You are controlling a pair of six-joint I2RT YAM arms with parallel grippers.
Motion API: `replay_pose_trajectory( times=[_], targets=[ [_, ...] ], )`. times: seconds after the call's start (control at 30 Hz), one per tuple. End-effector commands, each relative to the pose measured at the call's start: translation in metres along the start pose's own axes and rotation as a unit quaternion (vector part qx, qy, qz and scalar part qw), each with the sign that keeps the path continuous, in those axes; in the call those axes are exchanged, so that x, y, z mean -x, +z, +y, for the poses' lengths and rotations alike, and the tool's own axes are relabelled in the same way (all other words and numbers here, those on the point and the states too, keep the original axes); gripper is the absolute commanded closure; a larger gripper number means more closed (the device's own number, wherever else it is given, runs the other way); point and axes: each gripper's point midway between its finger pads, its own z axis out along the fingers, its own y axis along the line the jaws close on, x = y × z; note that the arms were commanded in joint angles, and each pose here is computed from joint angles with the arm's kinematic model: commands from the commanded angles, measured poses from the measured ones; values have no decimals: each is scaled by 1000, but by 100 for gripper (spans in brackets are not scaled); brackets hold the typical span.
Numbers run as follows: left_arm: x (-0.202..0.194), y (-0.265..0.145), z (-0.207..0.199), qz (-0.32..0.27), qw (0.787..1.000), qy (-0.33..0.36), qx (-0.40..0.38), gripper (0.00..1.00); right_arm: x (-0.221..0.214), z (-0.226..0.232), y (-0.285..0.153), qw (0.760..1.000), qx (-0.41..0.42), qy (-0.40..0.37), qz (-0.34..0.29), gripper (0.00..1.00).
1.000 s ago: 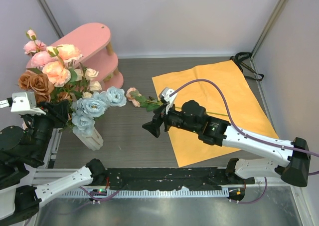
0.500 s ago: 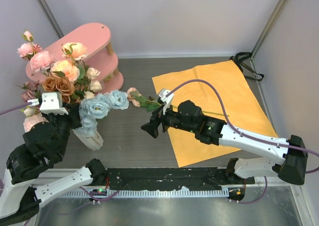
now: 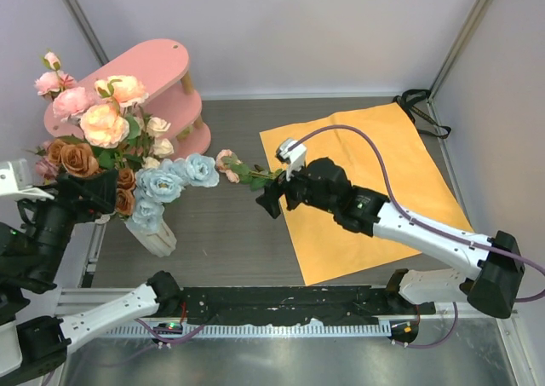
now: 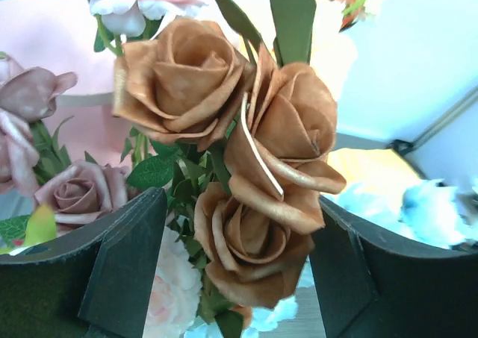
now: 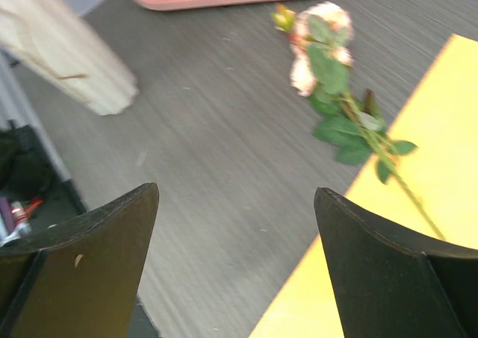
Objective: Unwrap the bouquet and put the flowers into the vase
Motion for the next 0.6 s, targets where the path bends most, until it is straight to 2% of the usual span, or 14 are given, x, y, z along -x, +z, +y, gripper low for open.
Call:
replay_pose_trajectory(
  times=[0.0, 0.07, 0.2, 0.23, 0.3, 0.33, 0.43, 0.5, 0.57],
  targets=[
    [-1, -4, -28, 41, 997, -27, -59, 23, -6, -63, 4, 996, -81, -10, 32, 9],
    [8, -10, -35, 40, 995, -38, -84, 21, -22, -100, 7, 989, -125, -36, 66, 9],
    [30, -27, -65, 35, 981, -62, -181, 20, -63, -161, 19, 972, -178, -59, 142, 11],
    [40, -38, -80, 31, 969, -74, -233, 20, -77, -168, 28, 972, -160, -49, 162, 14],
    [50, -50, -94, 27, 955, -84, -284, 19, -92, -189, 31, 969, -157, -45, 186, 16],
    [55, -63, -108, 31, 939, -90, -331, 19, -107, -196, 37, 965, -152, -46, 209, 18],
    [62, -84, -136, 34, 902, -102, -417, 20, -126, -206, 43, 959, -113, -94, 240, 22],
    [65, -92, -152, 30, 883, -102, -458, 18, -140, -214, 48, 952, -99, -124, 261, 24],
    [57, -90, -165, 47, 875, -88, -474, 18, -144, -222, 54, 952, -92, -123, 264, 28]
  ],
)
